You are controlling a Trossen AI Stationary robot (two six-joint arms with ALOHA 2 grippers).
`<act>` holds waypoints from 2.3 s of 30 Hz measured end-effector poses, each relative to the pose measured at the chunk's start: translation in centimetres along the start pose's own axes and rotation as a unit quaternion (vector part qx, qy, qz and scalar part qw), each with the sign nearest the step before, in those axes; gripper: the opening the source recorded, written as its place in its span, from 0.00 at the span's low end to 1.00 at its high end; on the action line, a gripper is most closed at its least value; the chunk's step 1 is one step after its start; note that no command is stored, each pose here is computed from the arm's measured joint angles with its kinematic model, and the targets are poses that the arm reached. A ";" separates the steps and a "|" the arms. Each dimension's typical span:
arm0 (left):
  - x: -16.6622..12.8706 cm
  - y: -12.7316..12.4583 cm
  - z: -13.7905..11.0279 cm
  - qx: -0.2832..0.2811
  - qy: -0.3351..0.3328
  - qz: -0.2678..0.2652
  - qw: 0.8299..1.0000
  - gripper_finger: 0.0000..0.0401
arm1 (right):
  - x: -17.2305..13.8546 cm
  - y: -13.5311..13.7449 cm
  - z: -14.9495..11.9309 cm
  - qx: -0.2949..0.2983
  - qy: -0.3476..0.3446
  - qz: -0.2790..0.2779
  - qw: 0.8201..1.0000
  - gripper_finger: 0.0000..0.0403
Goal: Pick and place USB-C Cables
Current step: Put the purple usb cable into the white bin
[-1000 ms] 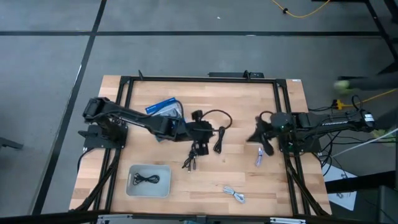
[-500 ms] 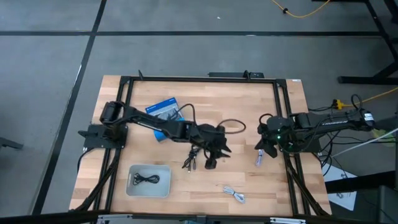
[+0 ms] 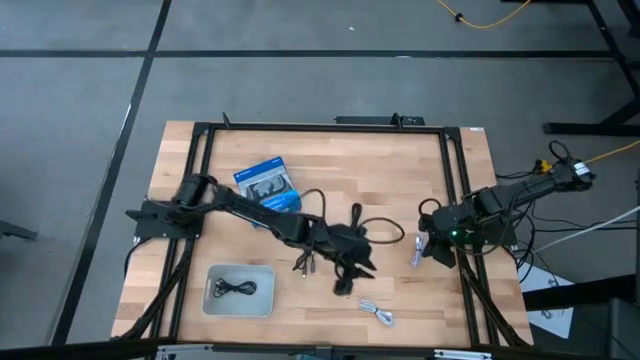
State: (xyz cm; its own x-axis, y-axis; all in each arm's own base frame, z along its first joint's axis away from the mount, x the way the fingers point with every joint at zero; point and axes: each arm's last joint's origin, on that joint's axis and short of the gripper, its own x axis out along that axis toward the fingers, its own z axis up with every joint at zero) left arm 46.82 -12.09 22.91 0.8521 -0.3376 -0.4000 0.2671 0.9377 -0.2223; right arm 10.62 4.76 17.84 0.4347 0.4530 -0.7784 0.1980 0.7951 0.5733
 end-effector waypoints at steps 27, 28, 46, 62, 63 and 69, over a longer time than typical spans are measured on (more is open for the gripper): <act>4.3 -1.8 1.7 0.024 0.053 -0.021 0.998 0.24 | 6.6 0.3 2.6 -0.097 -0.053 -0.153 0.982 0.00; 4.3 -1.7 1.5 0.023 0.060 -0.014 0.998 0.24 | 7.0 0.8 3.2 -0.120 -0.078 -0.131 0.981 0.00; 3.2 3.3 0.2 0.064 0.166 0.105 0.979 0.24 | 3.4 -0.3 2.4 -0.073 -0.153 -0.236 0.957 0.01; 1.9 7.7 0.0 0.264 0.222 0.043 0.938 0.24 | 1.0 -0.7 1.6 0.014 -0.174 -0.190 0.966 0.01; 2.0 7.7 0.1 0.278 0.220 0.044 0.934 0.25 | 1.0 -0.7 1.5 0.019 -0.171 -0.193 0.966 0.01; 1.9 7.9 0.1 0.285 0.228 0.054 0.930 0.27 | 1.0 -0.8 1.5 0.054 -0.175 -0.187 0.965 0.01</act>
State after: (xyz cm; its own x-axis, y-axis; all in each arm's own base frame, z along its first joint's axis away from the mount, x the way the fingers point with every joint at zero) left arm 50.57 -5.29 20.45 0.6439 -0.1171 -0.7561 0.4968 0.8156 0.2967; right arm 12.20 4.00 17.05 0.5820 -0.0361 -0.8124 0.4802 0.8214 0.3076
